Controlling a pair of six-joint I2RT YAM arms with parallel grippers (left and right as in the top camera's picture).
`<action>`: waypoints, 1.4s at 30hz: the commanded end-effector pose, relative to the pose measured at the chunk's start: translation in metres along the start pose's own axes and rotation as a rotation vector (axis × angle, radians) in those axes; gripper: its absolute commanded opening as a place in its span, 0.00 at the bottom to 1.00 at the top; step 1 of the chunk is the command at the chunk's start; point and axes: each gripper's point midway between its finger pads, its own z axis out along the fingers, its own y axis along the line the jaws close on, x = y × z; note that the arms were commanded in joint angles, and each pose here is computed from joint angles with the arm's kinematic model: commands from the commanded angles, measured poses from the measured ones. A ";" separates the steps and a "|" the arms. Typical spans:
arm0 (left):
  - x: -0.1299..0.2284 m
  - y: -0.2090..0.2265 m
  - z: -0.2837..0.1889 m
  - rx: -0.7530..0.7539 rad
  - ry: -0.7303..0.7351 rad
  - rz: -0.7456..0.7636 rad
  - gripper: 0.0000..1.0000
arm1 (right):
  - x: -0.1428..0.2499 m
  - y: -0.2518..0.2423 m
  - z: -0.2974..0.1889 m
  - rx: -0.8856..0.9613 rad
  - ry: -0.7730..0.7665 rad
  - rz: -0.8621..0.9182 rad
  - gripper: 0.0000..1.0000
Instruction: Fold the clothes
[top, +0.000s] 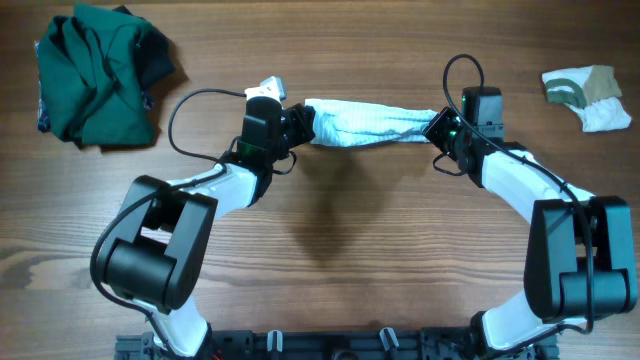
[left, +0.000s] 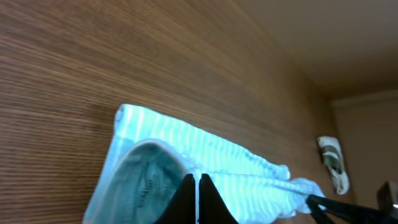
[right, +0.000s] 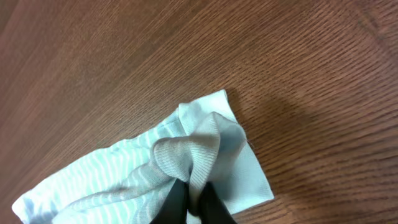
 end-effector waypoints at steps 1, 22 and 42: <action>0.001 0.001 0.005 -0.014 0.001 0.005 0.44 | 0.010 -0.006 0.006 0.013 0.029 0.011 0.04; 0.011 -0.016 0.020 0.018 0.064 0.068 0.52 | 0.010 -0.006 0.006 0.013 0.029 0.010 0.04; 0.006 -0.005 0.027 -0.025 0.022 0.071 0.04 | 0.010 -0.008 0.006 0.026 0.028 0.011 0.04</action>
